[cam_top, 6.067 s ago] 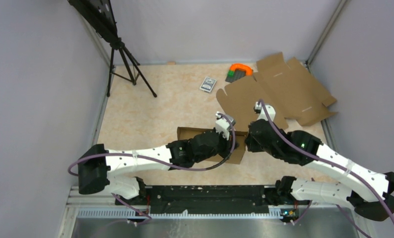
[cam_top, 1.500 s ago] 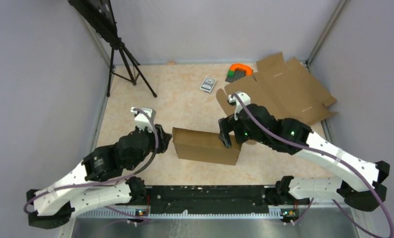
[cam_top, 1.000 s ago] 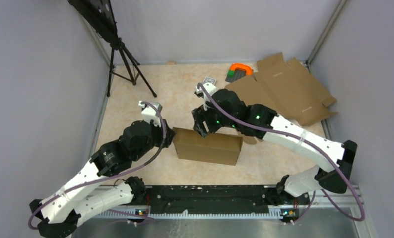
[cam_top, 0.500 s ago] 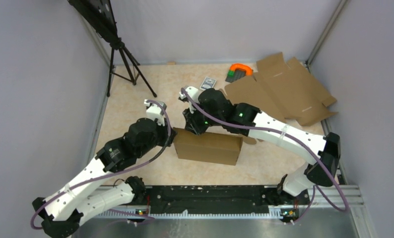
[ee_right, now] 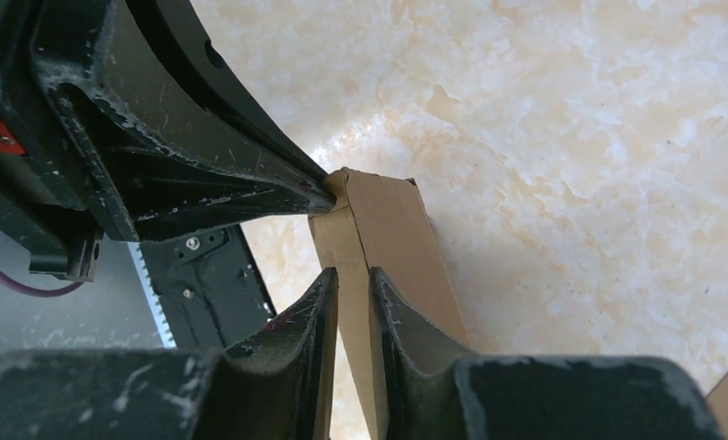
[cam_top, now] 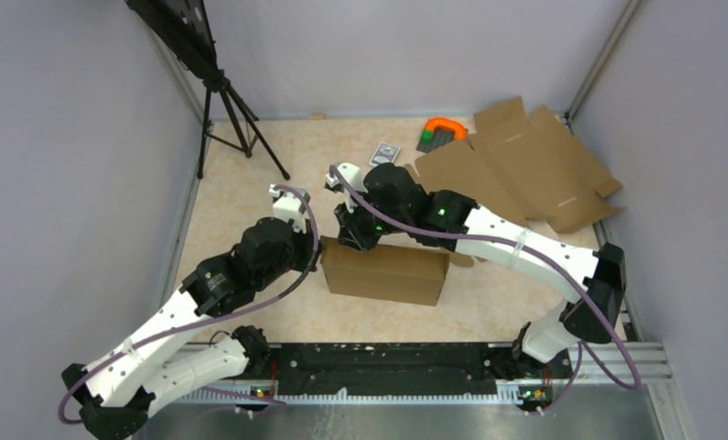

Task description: Fold the paper box

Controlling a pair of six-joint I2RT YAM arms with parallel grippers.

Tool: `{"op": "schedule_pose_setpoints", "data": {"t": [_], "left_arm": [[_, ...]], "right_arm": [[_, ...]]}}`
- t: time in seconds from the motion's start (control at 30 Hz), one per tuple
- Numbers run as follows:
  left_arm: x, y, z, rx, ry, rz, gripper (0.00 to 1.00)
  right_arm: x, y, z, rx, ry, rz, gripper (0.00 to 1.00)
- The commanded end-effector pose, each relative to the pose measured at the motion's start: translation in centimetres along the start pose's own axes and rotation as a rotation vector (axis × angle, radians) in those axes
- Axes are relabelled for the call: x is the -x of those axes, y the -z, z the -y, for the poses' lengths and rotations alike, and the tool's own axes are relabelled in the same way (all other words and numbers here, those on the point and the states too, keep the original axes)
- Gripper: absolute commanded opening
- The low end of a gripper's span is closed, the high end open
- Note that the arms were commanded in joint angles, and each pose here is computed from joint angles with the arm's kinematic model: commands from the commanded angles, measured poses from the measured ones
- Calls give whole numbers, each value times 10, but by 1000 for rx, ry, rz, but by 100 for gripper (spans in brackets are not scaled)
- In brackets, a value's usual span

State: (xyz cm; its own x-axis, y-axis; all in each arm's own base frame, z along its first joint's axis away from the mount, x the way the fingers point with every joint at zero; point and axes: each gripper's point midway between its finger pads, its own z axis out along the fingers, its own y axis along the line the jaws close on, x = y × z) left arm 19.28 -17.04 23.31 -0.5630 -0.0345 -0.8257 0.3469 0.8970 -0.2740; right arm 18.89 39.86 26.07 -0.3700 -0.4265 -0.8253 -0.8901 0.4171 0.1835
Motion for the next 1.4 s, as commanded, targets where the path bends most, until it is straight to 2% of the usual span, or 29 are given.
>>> {"op": "schedule_pose_setpoints", "data": {"t": [0.0,0.07,0.13,0.23,1.0,1.1,1.13,1.23,1.37], "left_arm": [[0,-3,-2,7,-2,5,6],[-2,-4,-2,7,-7,-2,3],[-6,-5,-2,3,-11,-13,0],[-9,-7,-1,-1,-14,-24,0],[-25,-3,-23,82,-40,-59,0],[-23,-2,-20,67,-33,-50,19],[-22,-2,-18,59,-31,-48,19],[-22,-4,-16,50,-33,-46,4],[-24,-7,-18,63,-42,-58,0]], "right_arm": [[14,-4,-7,30,37,35,15],[9,-8,-6,31,39,16,14],[5,-10,-7,34,43,2,10],[1,-13,-9,38,52,-11,0],[-23,-19,-15,58,69,-70,0],[-24,-19,-15,53,69,-72,0],[-22,-18,-15,52,70,-67,0],[-19,-16,-16,54,71,-59,0],[-21,-16,-15,51,70,-62,0]]}}
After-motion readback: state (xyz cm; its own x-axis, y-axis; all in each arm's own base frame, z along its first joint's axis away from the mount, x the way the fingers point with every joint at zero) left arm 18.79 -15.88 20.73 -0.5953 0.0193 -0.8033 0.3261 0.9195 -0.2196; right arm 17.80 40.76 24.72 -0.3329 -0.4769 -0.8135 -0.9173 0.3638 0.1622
